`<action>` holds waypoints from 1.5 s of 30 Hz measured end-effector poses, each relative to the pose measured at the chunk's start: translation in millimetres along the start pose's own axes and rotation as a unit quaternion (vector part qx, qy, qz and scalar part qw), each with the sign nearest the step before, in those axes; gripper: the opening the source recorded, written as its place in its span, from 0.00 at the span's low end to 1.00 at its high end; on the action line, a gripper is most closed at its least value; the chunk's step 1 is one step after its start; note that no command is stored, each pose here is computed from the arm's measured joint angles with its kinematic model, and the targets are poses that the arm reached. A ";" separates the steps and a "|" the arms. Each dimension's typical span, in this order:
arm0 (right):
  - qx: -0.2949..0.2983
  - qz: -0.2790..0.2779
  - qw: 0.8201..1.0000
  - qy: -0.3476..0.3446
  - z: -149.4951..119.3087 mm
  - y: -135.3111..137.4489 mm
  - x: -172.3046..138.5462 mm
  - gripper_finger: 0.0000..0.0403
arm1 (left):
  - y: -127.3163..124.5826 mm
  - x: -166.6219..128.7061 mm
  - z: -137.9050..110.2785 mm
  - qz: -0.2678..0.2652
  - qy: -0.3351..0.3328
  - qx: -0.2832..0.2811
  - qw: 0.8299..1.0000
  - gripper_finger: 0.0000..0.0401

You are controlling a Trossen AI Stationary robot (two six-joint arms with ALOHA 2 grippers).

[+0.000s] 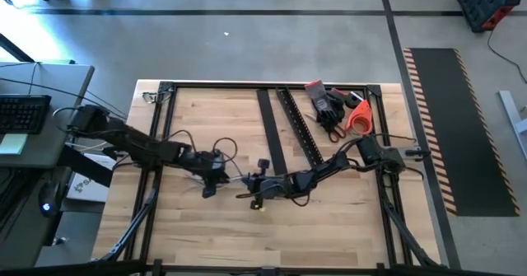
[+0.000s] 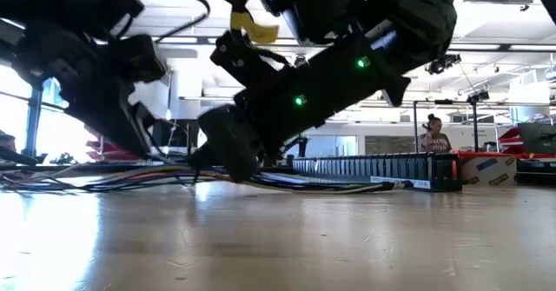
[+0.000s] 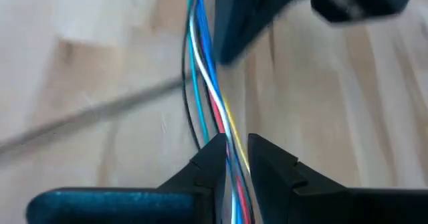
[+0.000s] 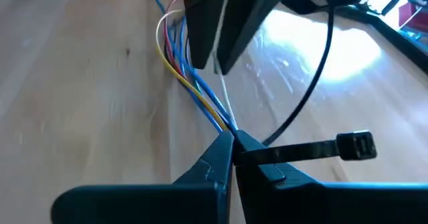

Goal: Ziptie cables
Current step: Wrap the black zip tie around the cable wires

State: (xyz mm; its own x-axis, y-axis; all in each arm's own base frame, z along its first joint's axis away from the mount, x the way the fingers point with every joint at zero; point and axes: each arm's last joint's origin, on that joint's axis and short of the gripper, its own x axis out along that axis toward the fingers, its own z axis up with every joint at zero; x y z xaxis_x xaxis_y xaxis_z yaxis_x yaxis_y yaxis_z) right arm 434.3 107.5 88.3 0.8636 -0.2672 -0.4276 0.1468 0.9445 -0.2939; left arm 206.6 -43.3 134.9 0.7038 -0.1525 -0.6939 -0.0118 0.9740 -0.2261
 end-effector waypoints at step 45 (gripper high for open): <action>-0.056 -0.009 0.998 0.009 9.0 5.1 -0.6 0.00 | -20.7 39.1 11.1 0.080 -0.201 -0.007 0.976 0.01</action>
State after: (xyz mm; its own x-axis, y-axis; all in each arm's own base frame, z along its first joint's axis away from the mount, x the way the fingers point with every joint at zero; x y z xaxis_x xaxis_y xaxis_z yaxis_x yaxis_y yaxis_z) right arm 438.9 114.2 94.7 0.8526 -0.2886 -0.4357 0.1069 0.9123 -0.3953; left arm 242.2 -67.5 120.0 0.9139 0.0811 -0.3978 -0.1511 0.9774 -0.1478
